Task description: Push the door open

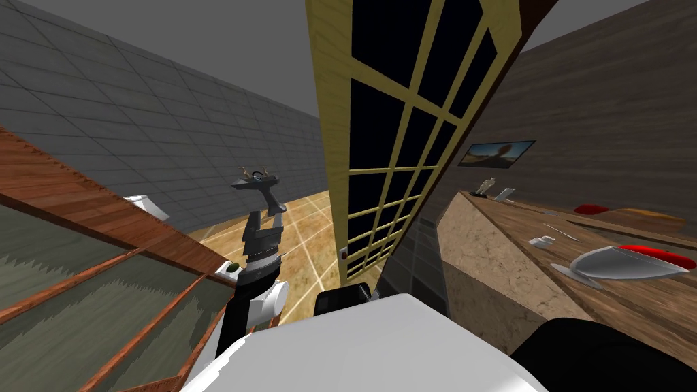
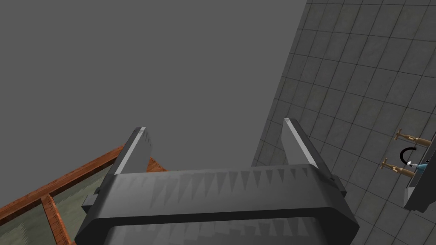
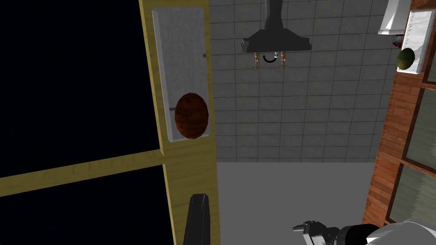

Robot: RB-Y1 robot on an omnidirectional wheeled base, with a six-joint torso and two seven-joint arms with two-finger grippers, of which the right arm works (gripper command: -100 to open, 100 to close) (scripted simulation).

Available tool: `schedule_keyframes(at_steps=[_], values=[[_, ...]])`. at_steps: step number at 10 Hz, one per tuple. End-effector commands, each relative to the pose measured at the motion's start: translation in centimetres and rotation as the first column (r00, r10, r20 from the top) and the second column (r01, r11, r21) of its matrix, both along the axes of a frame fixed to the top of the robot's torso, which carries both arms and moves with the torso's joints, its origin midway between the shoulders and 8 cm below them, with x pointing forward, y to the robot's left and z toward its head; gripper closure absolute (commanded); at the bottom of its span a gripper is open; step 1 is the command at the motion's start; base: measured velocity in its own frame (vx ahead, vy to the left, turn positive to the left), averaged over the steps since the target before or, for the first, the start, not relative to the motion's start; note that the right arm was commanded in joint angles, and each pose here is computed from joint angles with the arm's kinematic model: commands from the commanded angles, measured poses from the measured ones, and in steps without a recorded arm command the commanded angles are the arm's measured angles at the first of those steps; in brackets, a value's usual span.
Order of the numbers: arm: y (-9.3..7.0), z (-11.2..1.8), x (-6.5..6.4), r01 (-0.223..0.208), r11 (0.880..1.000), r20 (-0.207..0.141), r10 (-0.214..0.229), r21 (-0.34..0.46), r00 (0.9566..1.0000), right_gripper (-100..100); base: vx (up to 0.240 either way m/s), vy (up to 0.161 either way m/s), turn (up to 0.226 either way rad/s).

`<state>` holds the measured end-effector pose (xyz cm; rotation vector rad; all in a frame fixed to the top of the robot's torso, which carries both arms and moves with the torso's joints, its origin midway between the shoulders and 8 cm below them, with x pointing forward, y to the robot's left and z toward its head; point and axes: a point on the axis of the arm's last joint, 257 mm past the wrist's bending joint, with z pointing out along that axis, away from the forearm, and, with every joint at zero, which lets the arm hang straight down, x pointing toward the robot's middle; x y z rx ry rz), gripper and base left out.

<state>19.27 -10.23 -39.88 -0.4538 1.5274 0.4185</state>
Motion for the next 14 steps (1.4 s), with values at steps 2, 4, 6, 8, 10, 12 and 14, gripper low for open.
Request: schedule_keyframes(at_steps=[2, 4, 6, 8, 10, 12, 14], values=[[0.0, 0.0, 0.0, 0.000, 1.000, 0.000, 0.000, 0.000, 1.0000, 100, -0.017, -0.011, 0.001], [0.0, 0.0, 0.0, 0.000, 1.000, 0.000, 0.000, 0.000, 1.0000, 100, -0.003, -0.001, 0.000], [-3.0, -0.5, 0.8, 0.064, 0.997, -0.007, -0.064, -0.030, 0.9979, -100, -0.023, 0.147, -0.224], [-3.8, -0.2, 2.2, 0.153, 0.988, -0.005, -0.153, -0.005, 0.9883, -100, -0.015, 0.223, -0.223], [-3.7, 0.0, 2.9, 0.192, 0.981, -0.005, -0.192, 0.018, 0.9815, -100, 0.009, 0.142, -0.084], [-4.4, -0.4, 2.3, 0.164, 0.986, -0.007, -0.164, -0.019, 0.9865, -100, 0.051, 0.030, 0.014], [-4.8, -0.7, 2.1, 0.155, 0.987, -0.007, -0.156, -0.045, 0.9878, -100, 0.183, 0.006, 0.069]])
